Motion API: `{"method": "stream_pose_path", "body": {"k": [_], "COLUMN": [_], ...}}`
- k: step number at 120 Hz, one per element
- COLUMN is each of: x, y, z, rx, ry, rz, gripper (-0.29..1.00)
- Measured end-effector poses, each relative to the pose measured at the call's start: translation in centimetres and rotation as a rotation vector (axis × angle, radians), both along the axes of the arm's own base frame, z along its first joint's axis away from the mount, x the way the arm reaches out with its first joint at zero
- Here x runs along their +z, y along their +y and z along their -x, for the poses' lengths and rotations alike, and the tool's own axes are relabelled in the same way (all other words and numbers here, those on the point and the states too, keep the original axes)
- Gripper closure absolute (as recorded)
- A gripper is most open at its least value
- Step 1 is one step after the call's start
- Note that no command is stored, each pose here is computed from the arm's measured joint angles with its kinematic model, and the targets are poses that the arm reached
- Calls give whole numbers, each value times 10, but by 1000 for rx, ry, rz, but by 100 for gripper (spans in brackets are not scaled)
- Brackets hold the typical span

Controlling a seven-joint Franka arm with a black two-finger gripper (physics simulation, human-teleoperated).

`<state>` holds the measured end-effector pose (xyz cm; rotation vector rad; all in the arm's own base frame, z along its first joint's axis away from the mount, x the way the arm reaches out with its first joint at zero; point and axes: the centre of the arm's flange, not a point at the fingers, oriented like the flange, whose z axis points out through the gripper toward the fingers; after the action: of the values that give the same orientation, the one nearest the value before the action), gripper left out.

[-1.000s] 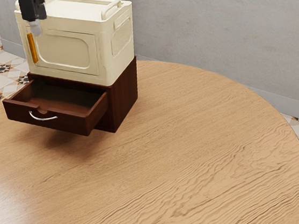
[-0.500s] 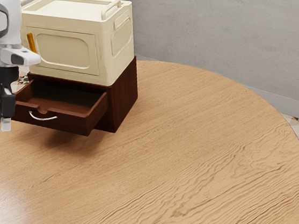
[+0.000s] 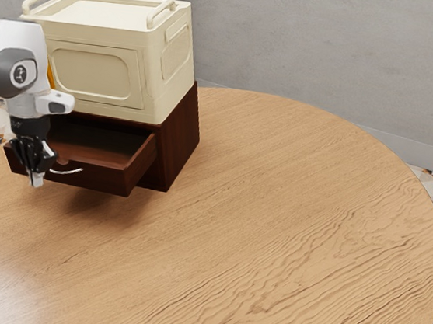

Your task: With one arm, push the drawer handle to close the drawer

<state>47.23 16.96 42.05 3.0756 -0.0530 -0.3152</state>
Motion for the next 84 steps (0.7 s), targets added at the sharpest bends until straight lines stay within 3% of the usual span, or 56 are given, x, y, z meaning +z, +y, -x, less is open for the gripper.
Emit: {"method": "stream_pose_path", "body": {"k": [84], "x": [-18], "y": [10], "z": [-78], "rx": [120], "ry": [-154], "rz": [-38], "gripper": [79]}}
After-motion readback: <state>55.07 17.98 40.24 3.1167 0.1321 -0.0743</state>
